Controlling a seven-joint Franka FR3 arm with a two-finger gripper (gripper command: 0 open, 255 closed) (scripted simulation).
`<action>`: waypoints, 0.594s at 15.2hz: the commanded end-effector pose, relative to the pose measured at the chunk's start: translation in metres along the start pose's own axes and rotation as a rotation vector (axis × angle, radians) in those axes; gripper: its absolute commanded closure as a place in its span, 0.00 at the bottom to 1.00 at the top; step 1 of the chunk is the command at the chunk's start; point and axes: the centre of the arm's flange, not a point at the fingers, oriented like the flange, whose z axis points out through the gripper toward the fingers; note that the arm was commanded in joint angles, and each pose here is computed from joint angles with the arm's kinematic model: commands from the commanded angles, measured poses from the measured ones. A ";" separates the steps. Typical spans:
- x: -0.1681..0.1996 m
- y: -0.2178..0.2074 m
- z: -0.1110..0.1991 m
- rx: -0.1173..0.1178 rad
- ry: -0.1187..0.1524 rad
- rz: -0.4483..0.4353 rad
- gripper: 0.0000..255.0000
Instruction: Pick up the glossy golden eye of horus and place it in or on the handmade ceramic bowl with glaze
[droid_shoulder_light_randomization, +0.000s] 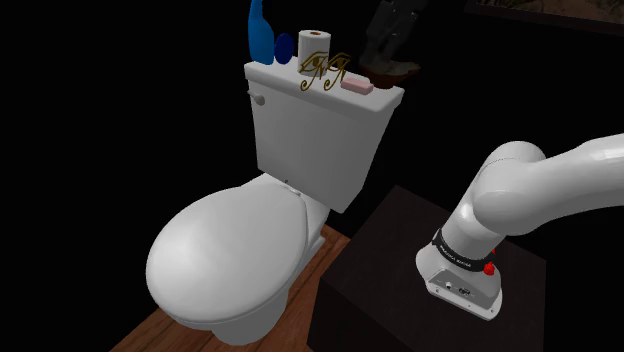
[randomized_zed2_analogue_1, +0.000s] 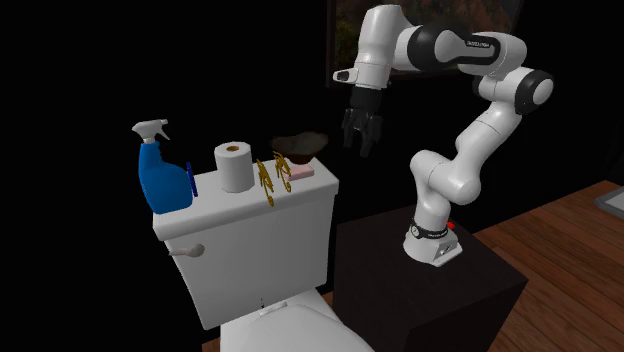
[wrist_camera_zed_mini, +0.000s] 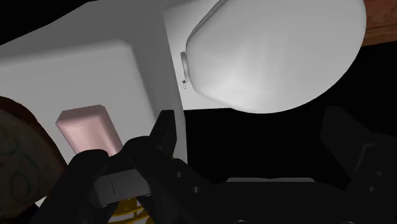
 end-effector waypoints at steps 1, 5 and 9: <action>0.000 0.000 0.000 0.000 0.000 0.000 0.00; 0.053 -0.019 0.014 -0.050 -0.014 0.284 0.00; 0.108 -0.021 0.030 -0.100 -0.029 0.569 0.00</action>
